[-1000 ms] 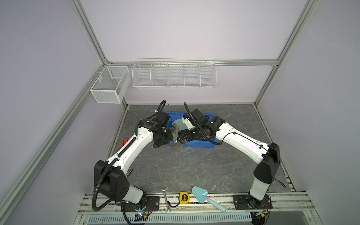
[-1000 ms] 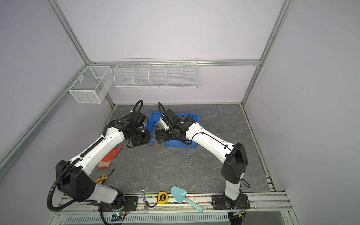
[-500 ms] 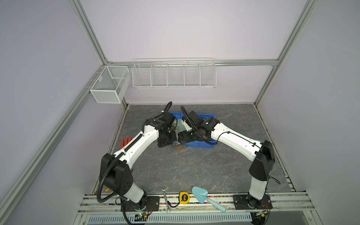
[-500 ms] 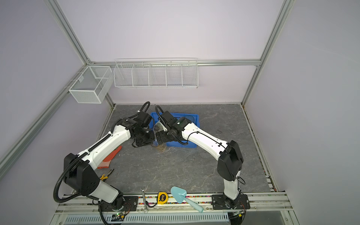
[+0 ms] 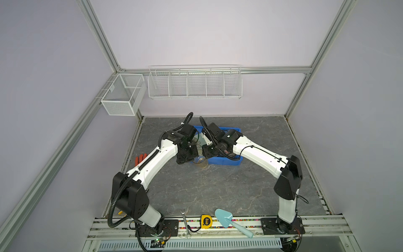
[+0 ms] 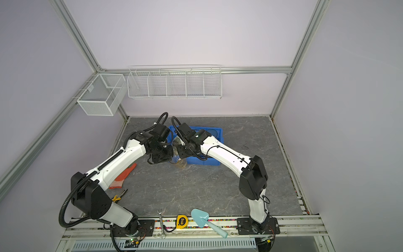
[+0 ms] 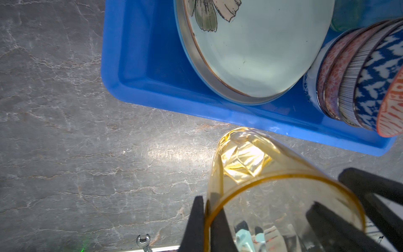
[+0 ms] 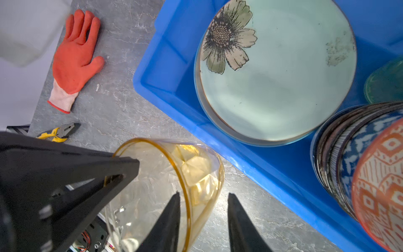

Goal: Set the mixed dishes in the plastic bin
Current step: 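Hand the amber cup from the left gripper to the right gripper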

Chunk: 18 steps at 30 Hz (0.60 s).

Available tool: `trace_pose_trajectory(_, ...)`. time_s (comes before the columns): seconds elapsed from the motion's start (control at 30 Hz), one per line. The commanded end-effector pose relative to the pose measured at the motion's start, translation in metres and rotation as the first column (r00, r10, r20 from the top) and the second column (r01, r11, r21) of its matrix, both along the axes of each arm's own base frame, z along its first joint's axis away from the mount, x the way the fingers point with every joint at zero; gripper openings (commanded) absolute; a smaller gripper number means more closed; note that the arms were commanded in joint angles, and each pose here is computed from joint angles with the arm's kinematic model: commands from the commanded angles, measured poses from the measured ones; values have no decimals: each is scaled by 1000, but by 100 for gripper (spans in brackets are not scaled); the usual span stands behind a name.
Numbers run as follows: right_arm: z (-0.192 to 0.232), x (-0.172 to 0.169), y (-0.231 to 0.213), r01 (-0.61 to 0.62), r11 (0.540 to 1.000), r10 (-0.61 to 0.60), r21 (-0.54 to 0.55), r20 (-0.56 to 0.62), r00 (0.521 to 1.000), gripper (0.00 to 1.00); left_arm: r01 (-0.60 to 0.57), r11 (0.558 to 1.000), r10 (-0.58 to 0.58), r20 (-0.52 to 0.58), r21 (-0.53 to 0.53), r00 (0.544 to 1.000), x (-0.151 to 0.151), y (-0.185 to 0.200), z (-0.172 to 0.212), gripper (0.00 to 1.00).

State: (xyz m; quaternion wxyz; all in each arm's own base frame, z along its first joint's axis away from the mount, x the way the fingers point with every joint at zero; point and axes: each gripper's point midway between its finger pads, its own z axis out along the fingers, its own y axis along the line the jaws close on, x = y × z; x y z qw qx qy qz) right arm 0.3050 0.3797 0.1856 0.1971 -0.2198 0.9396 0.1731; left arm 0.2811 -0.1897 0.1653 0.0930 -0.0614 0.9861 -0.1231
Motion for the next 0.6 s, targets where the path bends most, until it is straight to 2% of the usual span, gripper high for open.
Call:
trace_pose_trajectory(0.0,-11,-1,-2,-6,999,6,-51,-7,1000,32,-11,1000,12,20,-11,1000,3,-2,12,0)
trace_pose_trajectory(0.17,-14,-1,-1,-8,998,7,-55,-14,1000,24,-15,1000,15,26,-25,1000,4,-4,14,0)
trace_pose_trajectory(0.23,-15,-1,-1,-9,998,8,-58,-15,1000,18,-18,999,19,23,-31,1000,4,-5,15,0)
trace_pose_trajectory(0.47,-18,0,-3,-7,998,6,-70,-14,1000,9,-25,999,27,47,-46,999,8,-7,24,0)
trace_pose_trajectory(0.57,-18,0,-3,-5,998,4,-69,-14,1000,7,-29,998,32,54,-62,998,9,-9,28,4)
